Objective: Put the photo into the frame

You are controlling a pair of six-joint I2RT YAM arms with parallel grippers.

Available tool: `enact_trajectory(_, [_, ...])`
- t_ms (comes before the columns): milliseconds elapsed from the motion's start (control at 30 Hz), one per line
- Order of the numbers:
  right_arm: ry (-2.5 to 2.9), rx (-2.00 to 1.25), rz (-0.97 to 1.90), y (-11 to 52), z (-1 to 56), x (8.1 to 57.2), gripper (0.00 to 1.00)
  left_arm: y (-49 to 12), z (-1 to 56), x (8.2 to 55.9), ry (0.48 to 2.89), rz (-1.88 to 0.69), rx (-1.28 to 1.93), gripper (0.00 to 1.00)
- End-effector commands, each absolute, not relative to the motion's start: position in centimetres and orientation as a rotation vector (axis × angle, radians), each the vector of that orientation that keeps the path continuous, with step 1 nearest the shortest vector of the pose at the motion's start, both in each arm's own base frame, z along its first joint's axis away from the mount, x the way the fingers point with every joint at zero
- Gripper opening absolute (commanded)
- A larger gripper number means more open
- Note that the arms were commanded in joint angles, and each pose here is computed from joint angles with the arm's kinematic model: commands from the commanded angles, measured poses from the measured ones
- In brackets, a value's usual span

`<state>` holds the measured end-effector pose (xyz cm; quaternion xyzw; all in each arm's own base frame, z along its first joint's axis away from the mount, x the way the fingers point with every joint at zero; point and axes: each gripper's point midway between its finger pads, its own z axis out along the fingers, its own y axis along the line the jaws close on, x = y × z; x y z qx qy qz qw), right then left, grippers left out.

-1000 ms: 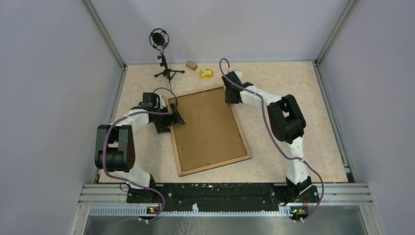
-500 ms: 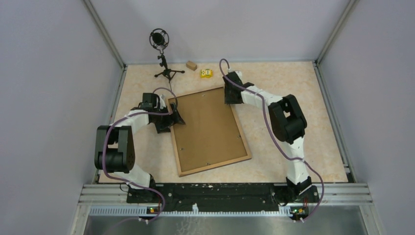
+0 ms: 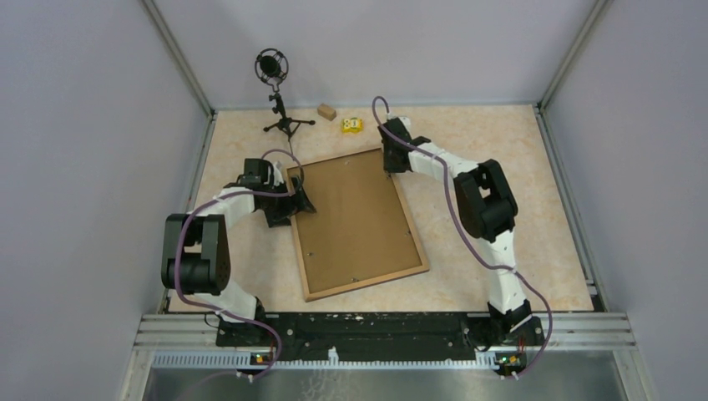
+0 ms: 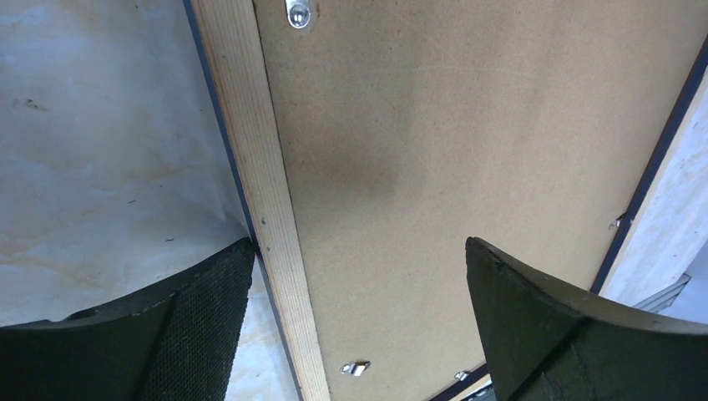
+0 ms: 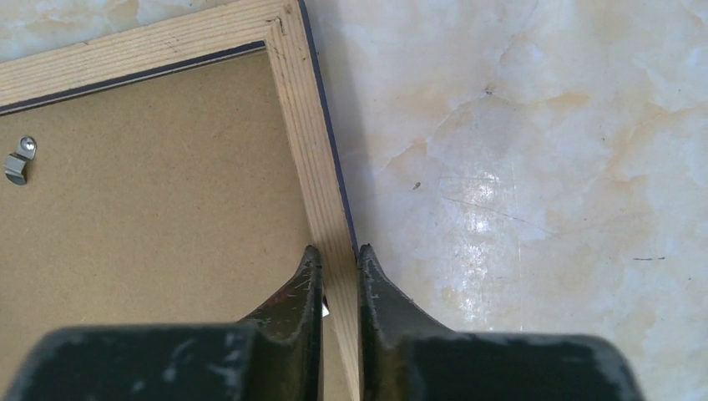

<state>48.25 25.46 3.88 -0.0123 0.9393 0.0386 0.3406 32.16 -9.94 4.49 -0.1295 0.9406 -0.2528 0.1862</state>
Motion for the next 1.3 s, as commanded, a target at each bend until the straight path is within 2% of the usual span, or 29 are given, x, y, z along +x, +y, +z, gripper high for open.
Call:
enact_trajectory(0, [2.482,0.075,0.076,24.0,2.6,48.7,0.0,-9.9,6.5,33.2,2.573,-0.635,-0.276,0.99])
enact_trajectory(100, [2.494,0.172,0.04,22.2,2.2,48.3,0.0,-10.9,8.1,32.6,2.54,-0.558,-0.204,0.99])
enact_trajectory(267, [2.386,0.564,-0.201,16.1,3.2,46.6,0.0,-14.3,11.0,30.5,2.523,-0.501,-0.069,0.99])
enact_trajectory(467, [2.361,0.818,-0.211,12.5,4.0,43.1,0.0,-19.3,11.8,25.2,2.581,-0.746,0.0,0.98])
enact_trajectory(633, [2.43,0.818,-0.143,12.3,3.7,39.3,0.0,-20.4,12.4,21.6,2.585,-0.911,-0.109,0.98])
enact_trajectory(900, [2.433,0.975,-0.1,10.1,2.3,31.8,0.0,-19.1,10.7,19.4,2.611,-0.923,-0.507,0.98])
enact_trajectory(1067, [2.495,0.976,0.085,12.9,2.1,30.3,0.0,-19.7,8.2,18.1,2.664,-0.994,-0.715,0.96])
enact_trajectory(1233, [2.491,0.972,0.22,16.0,2.4,28.4,0.0,-19.2,6.1,17.4,2.696,-0.955,-0.82,0.91])
enact_trajectory(1267, [2.49,0.972,0.243,16.4,2.5,28.0,0.05,-18.9,5.8,17.2,2.703,-0.931,-0.83,0.9])
